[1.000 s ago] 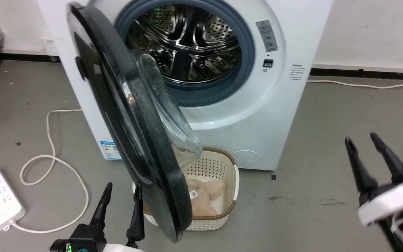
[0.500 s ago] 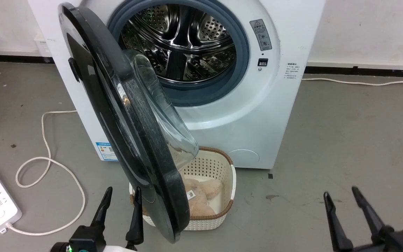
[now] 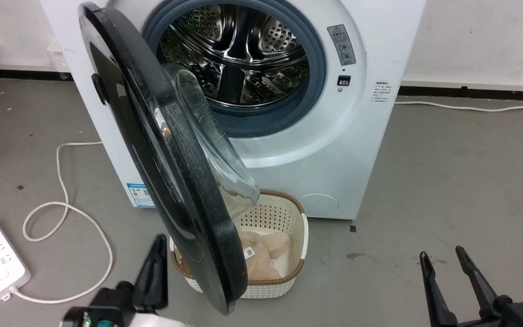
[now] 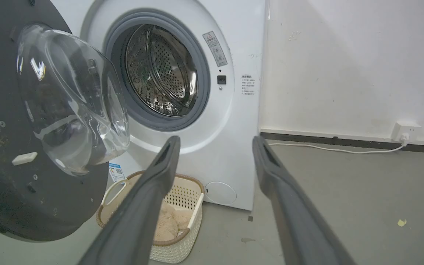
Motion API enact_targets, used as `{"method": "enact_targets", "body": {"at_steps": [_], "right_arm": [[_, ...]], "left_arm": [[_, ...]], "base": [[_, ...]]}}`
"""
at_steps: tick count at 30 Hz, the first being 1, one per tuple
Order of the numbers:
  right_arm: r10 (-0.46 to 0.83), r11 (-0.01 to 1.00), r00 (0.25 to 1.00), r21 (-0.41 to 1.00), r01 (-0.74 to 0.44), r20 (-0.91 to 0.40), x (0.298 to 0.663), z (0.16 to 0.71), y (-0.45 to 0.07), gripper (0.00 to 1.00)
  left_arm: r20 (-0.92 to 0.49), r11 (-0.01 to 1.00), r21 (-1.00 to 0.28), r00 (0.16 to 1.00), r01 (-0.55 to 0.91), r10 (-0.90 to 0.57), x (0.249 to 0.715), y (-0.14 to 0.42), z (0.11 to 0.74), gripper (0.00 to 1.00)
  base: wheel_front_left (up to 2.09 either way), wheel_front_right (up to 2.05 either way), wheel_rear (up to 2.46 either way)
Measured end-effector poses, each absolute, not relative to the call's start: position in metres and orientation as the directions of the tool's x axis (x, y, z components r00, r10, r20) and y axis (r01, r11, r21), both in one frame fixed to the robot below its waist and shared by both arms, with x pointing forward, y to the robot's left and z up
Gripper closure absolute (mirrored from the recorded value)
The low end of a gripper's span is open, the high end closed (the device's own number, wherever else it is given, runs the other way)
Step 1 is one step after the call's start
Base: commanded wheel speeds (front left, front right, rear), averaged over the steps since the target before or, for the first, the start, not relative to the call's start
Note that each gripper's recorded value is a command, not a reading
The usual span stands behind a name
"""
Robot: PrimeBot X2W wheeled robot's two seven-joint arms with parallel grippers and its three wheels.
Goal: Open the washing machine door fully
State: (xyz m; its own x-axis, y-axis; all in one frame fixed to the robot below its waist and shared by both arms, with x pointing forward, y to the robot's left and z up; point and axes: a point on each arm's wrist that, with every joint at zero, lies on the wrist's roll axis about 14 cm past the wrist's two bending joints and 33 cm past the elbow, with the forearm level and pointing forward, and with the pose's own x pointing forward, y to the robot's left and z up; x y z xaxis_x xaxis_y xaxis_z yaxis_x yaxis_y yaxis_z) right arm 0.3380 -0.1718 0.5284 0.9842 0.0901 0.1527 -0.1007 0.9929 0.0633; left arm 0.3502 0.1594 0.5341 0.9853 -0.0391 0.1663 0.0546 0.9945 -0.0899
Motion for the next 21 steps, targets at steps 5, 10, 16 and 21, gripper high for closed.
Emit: {"method": "enact_targets", "body": {"at_steps": [5,10,16,21], "right_arm": [[0.09,0.992,0.983,0.076,-0.103,0.157,0.339,0.53,-0.171,0.0],[0.091,0.991,0.983,0.078,-0.105,0.161,0.339,0.531,-0.171,0.0],[0.086,0.991,0.983,0.085,-0.101,0.162,0.339,0.531,-0.172,0.0],[0.078,0.991,0.985,0.095,-0.094,0.153,0.339,0.528,-0.174,0.0]], "left_arm": [[0.293,0.993,-0.113,0.956,0.019,0.015,0.354,0.172,0.577,1.0],[0.51,0.988,-0.157,0.856,-0.004,0.085,0.352,0.187,0.655,1.0],[0.65,0.992,-0.106,0.76,0.069,0.017,0.342,0.166,0.718,1.0],[0.625,0.982,-0.045,0.772,0.185,-0.116,0.341,0.123,0.726,1.0]], "base": [[0.0,0.0,0.0],[0.0,0.0,0.0],[0.0,0.0,0.0],[0.0,0.0,0.0]]}}
